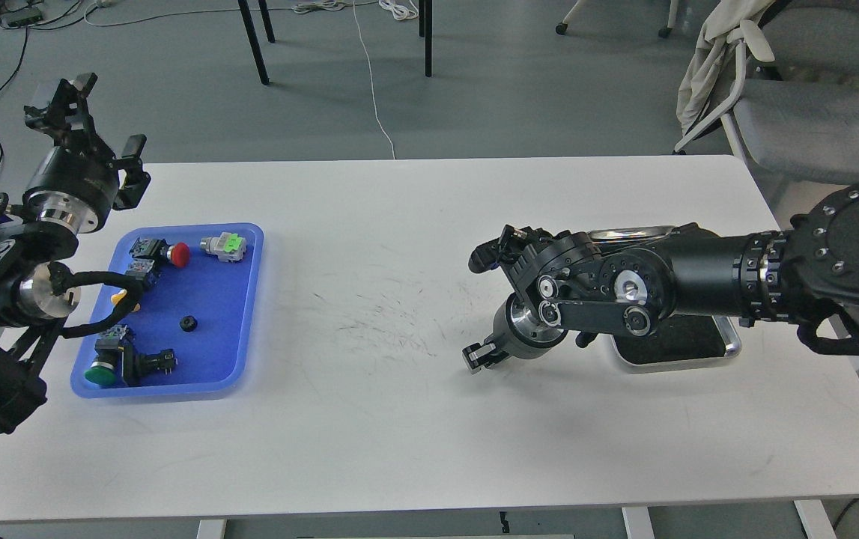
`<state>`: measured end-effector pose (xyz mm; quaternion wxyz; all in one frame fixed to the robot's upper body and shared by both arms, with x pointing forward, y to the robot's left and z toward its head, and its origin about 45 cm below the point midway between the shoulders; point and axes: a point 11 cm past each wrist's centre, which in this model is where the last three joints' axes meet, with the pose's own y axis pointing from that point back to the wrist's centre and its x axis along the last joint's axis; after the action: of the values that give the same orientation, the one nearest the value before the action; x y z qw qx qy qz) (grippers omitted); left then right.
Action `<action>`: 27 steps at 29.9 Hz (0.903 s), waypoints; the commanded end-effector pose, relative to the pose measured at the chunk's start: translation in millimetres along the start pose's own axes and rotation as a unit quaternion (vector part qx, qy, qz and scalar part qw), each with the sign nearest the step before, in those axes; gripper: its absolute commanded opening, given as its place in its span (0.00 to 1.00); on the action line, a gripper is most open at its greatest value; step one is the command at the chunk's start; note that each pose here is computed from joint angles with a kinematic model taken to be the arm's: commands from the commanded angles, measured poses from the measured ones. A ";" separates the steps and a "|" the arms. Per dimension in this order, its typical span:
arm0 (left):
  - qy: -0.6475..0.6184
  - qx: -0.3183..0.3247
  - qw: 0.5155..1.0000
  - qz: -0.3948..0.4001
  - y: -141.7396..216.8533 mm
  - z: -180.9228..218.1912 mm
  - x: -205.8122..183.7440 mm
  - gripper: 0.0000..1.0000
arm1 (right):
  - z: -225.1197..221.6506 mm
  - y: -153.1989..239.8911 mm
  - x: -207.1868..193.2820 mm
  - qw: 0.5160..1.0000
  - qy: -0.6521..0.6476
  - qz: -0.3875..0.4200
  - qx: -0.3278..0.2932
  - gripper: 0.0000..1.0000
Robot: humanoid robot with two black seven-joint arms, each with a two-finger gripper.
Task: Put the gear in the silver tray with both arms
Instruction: 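Lift the gear with the right gripper and move it over the silver tray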
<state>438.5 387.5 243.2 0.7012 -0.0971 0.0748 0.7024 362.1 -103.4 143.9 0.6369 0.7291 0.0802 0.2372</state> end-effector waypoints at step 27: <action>0.000 0.002 1.000 0.000 -0.8 -3.1 -4.0 0.98 | 195.2 182.5 33.2 0.949 -0.237 0.208 -0.012 0.02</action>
<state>439.3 383.6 242.0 0.7028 -0.0971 0.0758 0.7006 445.2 -258.8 313.3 0.5723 0.7695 -0.1995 0.2015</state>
